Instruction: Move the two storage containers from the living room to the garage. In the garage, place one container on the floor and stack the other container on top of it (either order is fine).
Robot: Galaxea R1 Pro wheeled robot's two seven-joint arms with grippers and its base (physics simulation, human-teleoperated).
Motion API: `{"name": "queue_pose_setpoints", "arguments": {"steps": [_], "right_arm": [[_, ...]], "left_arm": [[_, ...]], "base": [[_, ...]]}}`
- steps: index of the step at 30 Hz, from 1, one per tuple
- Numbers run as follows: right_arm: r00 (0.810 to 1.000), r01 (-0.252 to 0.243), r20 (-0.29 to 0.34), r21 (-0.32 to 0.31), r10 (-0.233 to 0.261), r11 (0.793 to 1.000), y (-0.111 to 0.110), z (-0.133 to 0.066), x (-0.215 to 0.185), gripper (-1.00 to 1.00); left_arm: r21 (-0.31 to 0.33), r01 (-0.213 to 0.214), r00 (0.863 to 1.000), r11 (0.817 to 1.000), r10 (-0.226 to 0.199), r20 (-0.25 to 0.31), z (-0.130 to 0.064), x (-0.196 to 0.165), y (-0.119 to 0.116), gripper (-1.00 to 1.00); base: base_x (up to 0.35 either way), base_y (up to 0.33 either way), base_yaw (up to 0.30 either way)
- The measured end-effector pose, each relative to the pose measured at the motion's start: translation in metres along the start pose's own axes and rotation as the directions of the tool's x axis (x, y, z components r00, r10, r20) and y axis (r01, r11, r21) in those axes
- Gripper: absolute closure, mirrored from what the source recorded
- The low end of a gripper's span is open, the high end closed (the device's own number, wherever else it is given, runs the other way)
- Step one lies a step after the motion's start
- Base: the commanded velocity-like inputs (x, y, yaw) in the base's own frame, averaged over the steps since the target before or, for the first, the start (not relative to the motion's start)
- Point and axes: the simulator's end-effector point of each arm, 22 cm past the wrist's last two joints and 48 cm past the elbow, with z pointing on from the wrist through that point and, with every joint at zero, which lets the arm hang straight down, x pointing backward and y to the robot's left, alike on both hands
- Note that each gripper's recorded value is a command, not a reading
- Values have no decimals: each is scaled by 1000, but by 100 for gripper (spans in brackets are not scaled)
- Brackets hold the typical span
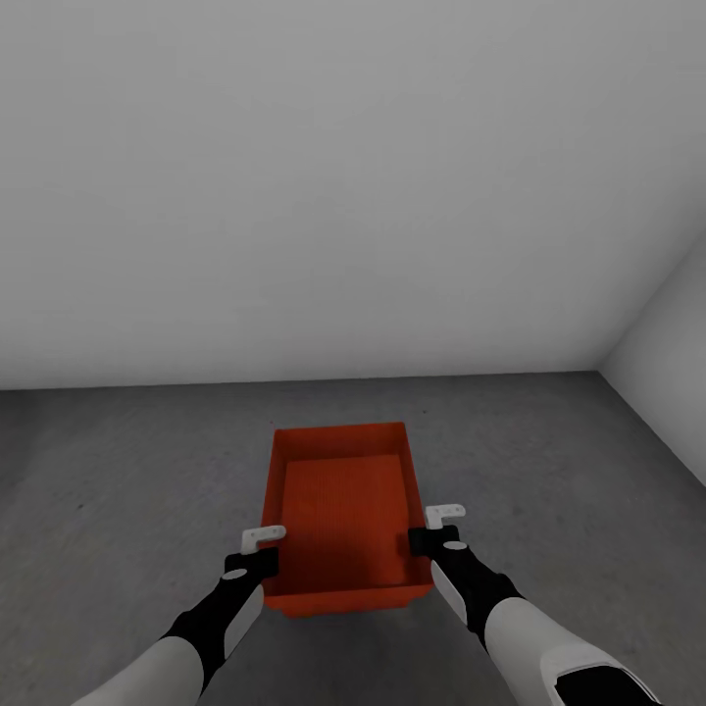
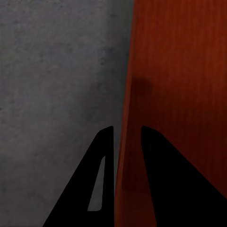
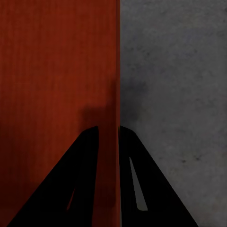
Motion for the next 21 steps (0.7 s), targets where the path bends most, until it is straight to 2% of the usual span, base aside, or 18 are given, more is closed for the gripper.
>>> {"name": "queue_pose_setpoints", "arguments": {"steps": [11,21], "right_arm": [[1000,1,-1,0,-1,1000,0,0,0,100],[1000,1,-3,0,-1,1000,0,0,1,100]], "left_arm": [[0,2,1000,1000,-2,-2,0,1,0,100],[1,2,1000,1000,-2,-3,0,1,0,100]], "base": [[1,0,0],[80,0,0]]}}
